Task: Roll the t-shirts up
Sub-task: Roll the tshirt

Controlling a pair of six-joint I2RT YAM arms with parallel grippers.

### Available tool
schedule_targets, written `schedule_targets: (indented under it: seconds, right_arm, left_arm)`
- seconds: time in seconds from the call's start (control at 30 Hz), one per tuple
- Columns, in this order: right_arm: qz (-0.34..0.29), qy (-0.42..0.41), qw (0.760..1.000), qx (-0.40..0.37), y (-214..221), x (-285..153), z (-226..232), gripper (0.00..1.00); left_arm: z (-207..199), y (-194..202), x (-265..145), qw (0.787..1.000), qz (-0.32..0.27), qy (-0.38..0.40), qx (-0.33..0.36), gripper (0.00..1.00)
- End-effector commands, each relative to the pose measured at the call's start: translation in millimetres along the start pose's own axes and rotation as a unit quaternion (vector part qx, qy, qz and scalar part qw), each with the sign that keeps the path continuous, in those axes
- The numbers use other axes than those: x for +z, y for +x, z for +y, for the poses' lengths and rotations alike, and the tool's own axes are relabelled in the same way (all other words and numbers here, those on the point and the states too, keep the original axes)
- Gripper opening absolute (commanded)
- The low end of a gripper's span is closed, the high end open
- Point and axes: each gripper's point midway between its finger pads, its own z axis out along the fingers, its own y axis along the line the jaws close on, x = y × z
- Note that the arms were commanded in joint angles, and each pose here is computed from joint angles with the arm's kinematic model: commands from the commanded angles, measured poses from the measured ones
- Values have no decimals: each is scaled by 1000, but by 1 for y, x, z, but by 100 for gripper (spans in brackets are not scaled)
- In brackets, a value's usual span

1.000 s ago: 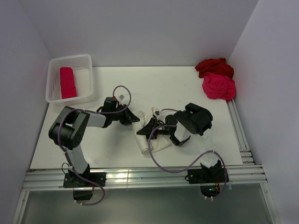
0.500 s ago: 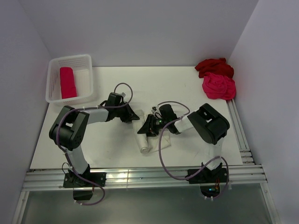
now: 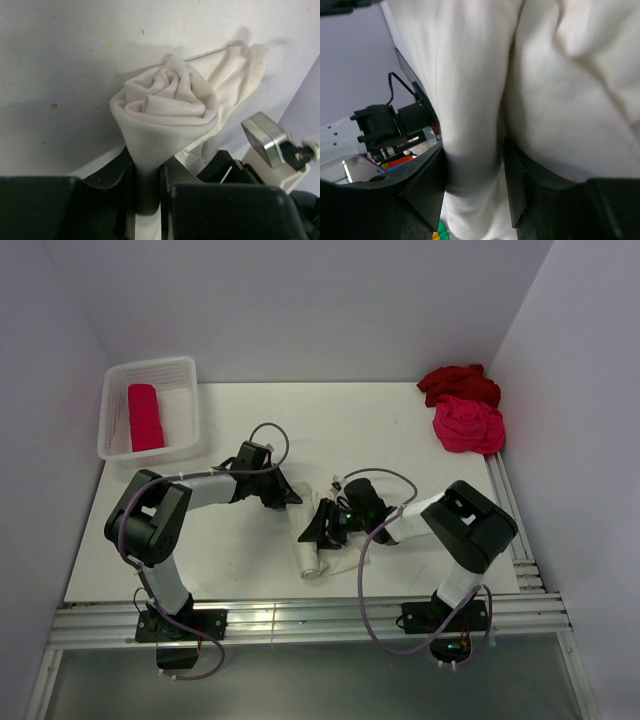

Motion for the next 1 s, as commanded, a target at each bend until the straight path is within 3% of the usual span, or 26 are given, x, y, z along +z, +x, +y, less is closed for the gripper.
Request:
schedule_targets:
  seconds: [0.0,0.37,0.5,0.8,0.97]
  right_arm:
    - [133,38,990,28,80,-21,-17,54]
    - [168,51,984,8,116,-20,-10,48]
    - [181,54,982,14,131,-26,-15,31]
    - [203,68,976,20,157,-43,-28,45]
    - [212,70,974,18,165,-51,-31,47]
  left_arm:
    - [20,-51,-3,991,-114,-66,3,0]
    - [23,-49,-1,990,-116,-85,10,0]
    - [22,-50,-2,989,-119,-84,11,0]
    - [25,-47,-2,990,-114,-83,16,0]
    - [25,-48,-1,990,-115,-85,18,0]
